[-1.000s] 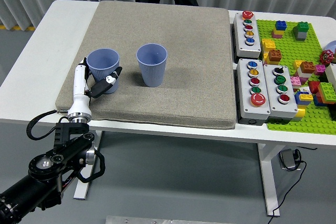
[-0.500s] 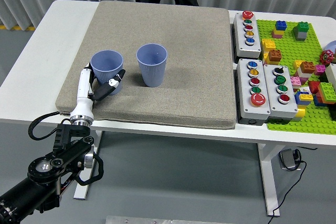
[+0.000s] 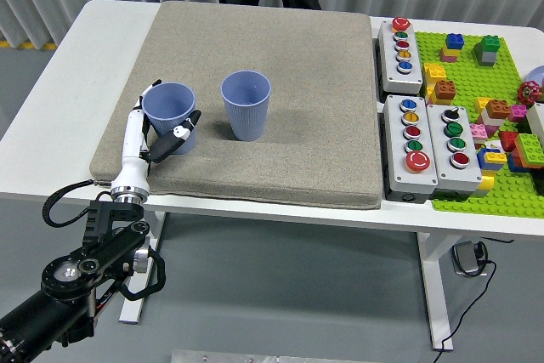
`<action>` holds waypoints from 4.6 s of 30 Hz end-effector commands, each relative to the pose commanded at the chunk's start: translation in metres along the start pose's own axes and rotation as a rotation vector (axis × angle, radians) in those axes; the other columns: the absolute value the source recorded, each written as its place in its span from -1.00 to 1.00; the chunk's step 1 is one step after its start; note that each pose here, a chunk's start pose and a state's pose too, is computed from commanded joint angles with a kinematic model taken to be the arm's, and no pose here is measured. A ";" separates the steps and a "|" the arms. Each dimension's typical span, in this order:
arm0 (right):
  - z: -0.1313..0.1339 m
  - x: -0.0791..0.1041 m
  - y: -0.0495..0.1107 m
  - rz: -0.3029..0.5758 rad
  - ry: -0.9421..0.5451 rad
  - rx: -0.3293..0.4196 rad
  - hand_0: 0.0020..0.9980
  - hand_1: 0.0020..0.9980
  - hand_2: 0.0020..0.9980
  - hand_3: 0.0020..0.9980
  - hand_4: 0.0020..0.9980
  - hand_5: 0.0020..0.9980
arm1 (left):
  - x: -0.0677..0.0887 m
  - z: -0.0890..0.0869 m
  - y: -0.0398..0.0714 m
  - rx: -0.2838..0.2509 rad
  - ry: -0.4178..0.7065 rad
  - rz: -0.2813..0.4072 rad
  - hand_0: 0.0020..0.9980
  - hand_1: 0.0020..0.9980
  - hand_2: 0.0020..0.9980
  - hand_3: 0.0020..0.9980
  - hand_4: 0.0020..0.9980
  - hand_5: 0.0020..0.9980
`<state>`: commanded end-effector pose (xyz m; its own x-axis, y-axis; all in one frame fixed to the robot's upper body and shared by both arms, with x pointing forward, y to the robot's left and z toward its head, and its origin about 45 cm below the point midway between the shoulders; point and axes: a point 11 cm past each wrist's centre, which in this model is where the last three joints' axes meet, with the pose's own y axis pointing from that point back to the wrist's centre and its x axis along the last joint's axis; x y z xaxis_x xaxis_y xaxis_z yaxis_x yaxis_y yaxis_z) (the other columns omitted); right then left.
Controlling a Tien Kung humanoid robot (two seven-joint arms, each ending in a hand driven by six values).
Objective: Pick cup pour cup place
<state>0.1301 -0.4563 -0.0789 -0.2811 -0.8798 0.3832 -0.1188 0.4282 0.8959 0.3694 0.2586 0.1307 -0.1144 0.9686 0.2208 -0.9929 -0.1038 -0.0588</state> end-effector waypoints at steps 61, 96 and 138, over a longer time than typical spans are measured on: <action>-0.001 0.000 0.000 0.001 0.000 0.002 0.40 0.28 0.19 0.19 -1.00 -0.49 | 0.052 0.009 -0.008 0.089 0.330 0.046 0.85 0.88 1.00 0.91 0.44 0.97; 0.005 0.001 -0.001 0.003 0.003 -0.008 0.40 0.28 0.19 0.19 -1.00 -0.49 | 0.050 0.007 -0.003 0.096 0.293 0.028 0.85 0.88 1.00 0.91 0.47 1.00; 0.002 0.001 0.000 0.003 -0.009 -0.002 0.40 0.28 0.19 0.19 -1.00 -0.51 | 0.049 0.020 -0.010 0.063 0.270 0.015 0.85 0.88 1.00 0.92 0.49 1.00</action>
<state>0.1279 -0.4571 -0.0793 -0.2896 -0.8767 0.3842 -0.1163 0.4306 0.8950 0.3728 0.3023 0.1617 -0.1240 0.9911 -0.0480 -0.9923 -0.1240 0.0024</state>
